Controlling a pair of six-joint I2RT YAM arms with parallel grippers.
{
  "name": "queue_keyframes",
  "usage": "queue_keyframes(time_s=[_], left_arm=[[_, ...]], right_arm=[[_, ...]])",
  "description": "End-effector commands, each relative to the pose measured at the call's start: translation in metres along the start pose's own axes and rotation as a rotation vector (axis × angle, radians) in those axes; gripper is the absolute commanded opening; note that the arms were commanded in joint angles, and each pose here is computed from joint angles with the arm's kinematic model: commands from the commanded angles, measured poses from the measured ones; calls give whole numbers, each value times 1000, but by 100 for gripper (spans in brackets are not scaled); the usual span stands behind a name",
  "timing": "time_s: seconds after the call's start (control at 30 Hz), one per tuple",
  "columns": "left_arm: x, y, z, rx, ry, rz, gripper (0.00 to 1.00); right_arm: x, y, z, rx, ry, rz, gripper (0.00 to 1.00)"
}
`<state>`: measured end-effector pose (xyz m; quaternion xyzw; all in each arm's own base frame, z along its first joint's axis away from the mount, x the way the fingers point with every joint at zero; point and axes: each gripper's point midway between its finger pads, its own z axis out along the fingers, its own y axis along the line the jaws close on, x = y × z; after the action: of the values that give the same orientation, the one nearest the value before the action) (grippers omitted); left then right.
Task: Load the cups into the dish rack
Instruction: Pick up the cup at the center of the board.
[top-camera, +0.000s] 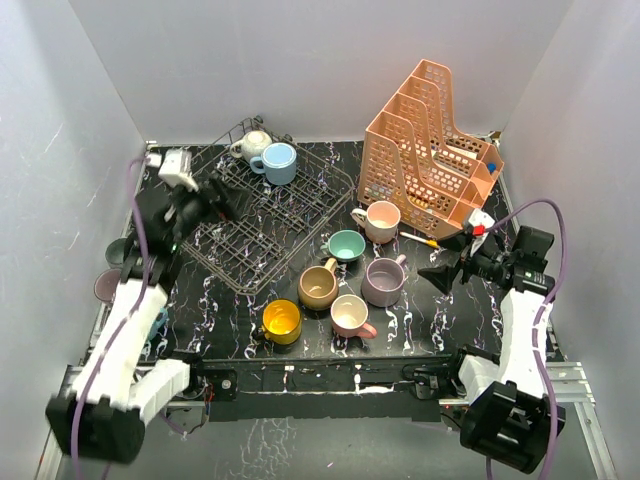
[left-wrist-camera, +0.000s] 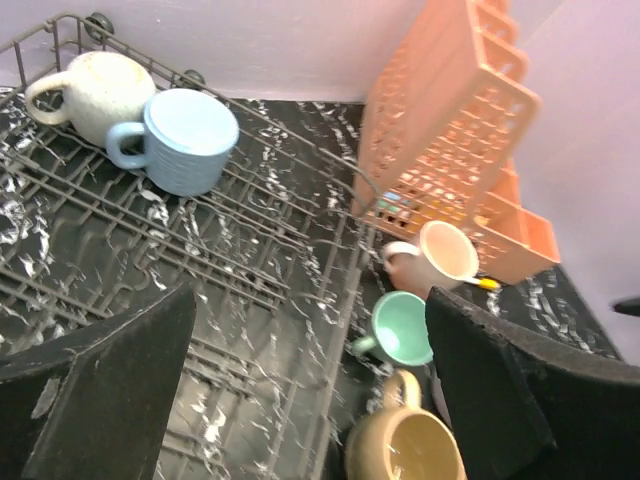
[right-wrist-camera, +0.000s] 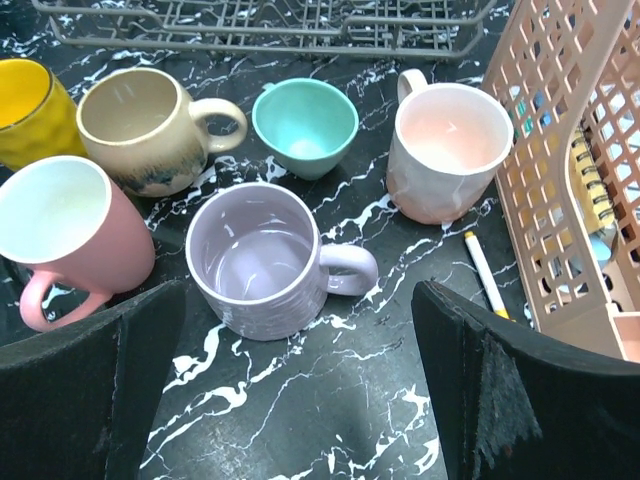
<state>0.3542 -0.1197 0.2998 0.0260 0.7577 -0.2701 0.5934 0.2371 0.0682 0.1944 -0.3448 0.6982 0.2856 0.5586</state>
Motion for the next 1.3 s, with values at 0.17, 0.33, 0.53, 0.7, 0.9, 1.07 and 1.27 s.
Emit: queue_keyframes(time_s=[0.17, 0.33, 0.53, 0.7, 0.9, 1.07, 1.27], left_arm=[[37, -34, -98, 53, -76, -328, 97], [50, -48, -112, 119, -61, -461, 97], [52, -55, -115, 144, -42, -494, 97], [52, -55, -111, 153, -39, -519, 97], [52, -56, -110, 160, -35, -519, 97], [54, -55, -110, 149, -20, -497, 97], [56, -52, -111, 132, -15, -482, 96]], right_arm=[[-30, 8, 3, -125, 133, -115, 99], [-15, 11, 12, -199, 305, -232, 99], [-3, 12, 24, -338, 358, -530, 99], [-11, 20, 52, -466, 265, -690, 99], [9, 28, 87, -626, 374, -810, 96], [25, 26, 114, -683, 478, -856, 80], [46, 20, 133, -693, 562, -918, 71]])
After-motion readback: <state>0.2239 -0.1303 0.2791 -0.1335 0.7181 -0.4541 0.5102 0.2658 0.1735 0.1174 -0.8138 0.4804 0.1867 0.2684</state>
